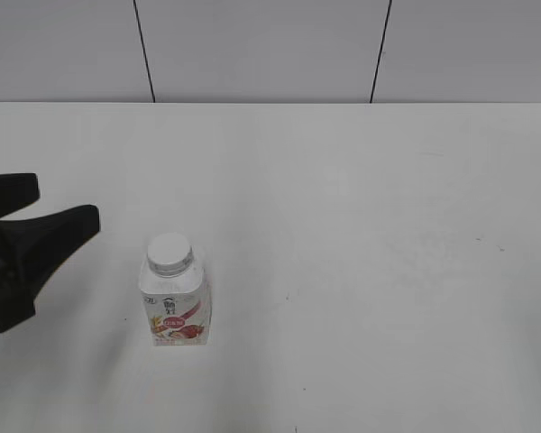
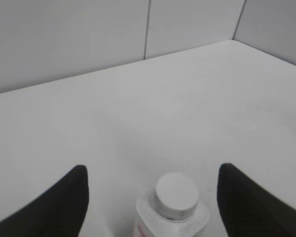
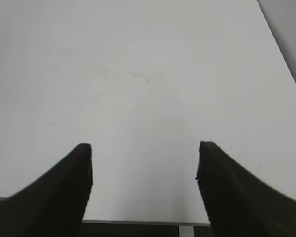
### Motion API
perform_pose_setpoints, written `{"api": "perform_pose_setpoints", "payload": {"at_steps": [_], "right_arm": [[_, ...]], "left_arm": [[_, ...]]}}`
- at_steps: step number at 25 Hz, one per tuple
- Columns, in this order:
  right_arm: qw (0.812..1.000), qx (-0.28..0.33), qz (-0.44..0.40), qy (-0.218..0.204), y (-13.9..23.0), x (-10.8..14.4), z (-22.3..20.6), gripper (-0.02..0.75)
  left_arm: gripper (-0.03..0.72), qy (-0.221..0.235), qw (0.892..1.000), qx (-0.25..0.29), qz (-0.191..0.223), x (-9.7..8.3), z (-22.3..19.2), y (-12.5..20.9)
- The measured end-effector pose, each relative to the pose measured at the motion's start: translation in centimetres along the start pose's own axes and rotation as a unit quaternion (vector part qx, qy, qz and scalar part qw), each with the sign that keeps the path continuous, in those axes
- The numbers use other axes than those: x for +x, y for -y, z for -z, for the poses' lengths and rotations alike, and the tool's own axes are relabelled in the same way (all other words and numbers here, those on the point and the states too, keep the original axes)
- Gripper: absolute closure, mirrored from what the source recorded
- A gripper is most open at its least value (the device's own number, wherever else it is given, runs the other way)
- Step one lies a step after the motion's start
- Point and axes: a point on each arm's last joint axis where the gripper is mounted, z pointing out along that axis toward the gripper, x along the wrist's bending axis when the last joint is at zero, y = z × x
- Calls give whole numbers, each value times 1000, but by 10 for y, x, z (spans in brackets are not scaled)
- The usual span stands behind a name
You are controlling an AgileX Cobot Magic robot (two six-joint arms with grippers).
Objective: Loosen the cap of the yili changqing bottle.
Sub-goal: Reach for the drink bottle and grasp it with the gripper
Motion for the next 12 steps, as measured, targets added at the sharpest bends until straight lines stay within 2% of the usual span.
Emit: {"api": "perform_pose_setpoints", "payload": {"at_steps": [4,12], "right_arm": [[1000,0,0,0,0,0,0,209],[1000,0,0,0,0,0,0,209]], "left_arm": [[189,44,999,19,12,-3,-9,7],[189,95,993,54,35,20,-20,28]]}}
